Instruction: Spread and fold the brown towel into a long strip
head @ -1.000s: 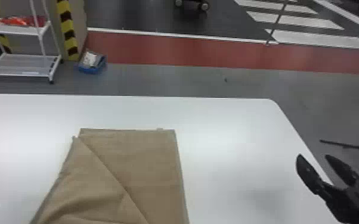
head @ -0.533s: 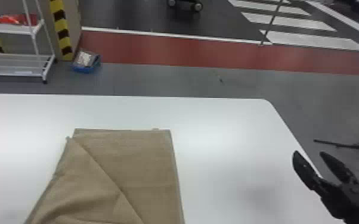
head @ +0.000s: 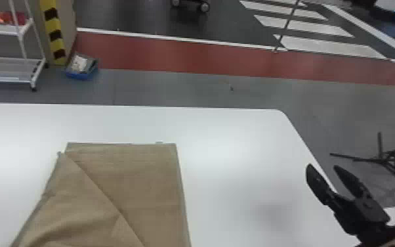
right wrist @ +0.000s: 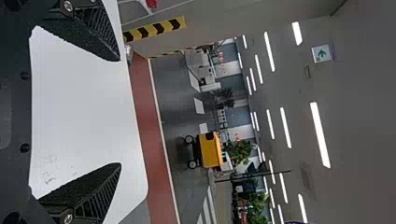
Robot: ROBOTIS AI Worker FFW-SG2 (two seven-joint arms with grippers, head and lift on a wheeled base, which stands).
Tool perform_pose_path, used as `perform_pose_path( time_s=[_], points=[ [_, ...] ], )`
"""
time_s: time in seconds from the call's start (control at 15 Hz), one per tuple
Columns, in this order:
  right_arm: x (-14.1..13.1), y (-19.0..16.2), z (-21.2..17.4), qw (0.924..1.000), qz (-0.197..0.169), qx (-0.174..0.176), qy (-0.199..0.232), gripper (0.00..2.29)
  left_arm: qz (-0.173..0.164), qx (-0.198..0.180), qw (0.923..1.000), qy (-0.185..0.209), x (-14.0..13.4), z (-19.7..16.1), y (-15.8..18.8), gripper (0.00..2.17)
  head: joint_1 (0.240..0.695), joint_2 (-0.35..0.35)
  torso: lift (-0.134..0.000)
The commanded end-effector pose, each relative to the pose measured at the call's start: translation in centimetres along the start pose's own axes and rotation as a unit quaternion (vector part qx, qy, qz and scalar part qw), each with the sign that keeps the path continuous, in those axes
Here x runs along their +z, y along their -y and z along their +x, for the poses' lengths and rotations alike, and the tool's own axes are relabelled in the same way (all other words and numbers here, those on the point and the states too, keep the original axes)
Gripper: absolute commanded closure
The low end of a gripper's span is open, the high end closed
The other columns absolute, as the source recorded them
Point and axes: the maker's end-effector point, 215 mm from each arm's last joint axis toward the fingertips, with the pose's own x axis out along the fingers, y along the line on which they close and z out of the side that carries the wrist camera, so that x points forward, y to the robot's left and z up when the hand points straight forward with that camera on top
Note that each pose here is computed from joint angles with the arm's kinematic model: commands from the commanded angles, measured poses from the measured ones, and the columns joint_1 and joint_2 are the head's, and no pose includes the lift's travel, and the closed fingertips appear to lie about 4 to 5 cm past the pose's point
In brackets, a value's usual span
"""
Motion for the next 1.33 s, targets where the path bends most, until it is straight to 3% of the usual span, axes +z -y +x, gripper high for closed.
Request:
perform_pose_path(
  time_s=[0.0, 0.13, 0.27, 0.4, 0.47, 0.6, 0.8, 1.0, 1.27],
  points=[
    [-0.1, -0.1, 0.2, 1.0, 0.003, 0.0, 0.001, 0.08, 0.009, -0.007, 0.9999, 0.003, 0.1, 0.7, 0.5, 0.25, 0.695, -0.281, -0.112],
    [-0.1, -0.1, 0.2, 1.0, 0.004, 0.0, 0.001, 0.07, 0.01, -0.003, 0.9999, -0.001, -0.5, 0.5, 0.2, 0.47, 0.695, -0.29, -0.112],
    [-0.1, 0.0, 0.2, 1.0, 0.004, 0.0, 0.002, 0.08, 0.013, 0.003, 0.9999, -0.005, -1.2, 0.1, -0.3, 0.56, 0.695, -0.287, -0.112],
    [-0.1, -0.4, 0.5, 1.0, 0.005, 0.003, 0.003, 0.08, 0.014, 0.007, 0.9998, -0.008, -1.7, -0.2, -0.6, 0.97, 0.695, -0.276, -0.112],
    [0.1, -0.7, 0.8, 1.0, 0.005, 0.006, 0.005, 0.08, 0.014, 0.009, 0.9998, -0.009, -1.8, -0.3, -0.8, 0.98, 0.695, -0.27, -0.112],
    [-0.3, -2.0, 2.2, 0.9997, 0.015, 0.019, -0.004, 0.08, 0.015, 0.014, 0.9997, -0.008, -1.6, -0.5, -1.3, 1.88, 0.695, -0.25, -0.112],
    [-2.9, -6.4, 5.4, 0.9965, 0.033, 0.059, -0.049, 0.08, 0.018, 0.017, 0.9997, -0.009, -1.5, -0.4, -1.4, 1.91, 0.695, -0.215, -0.112],
    [-7.2, -13.9, 9.5, 0.9862, 0.007, 0.113, -0.122, 0.08, 0.045, 0.029, 0.9985, 0.013, 1.4, 0.0, -2.8, 1.91, 0.695, -0.116, -0.112],
    [-14.7, -22.3, 16.6, 0.9593, -0.036, 0.162, -0.229, 0.09, 0.054, 0.021, 0.998, 0.024, 2.8, 0.9, -2.7, 1.91, 0.695, 0.02, -0.112]
  ],
)
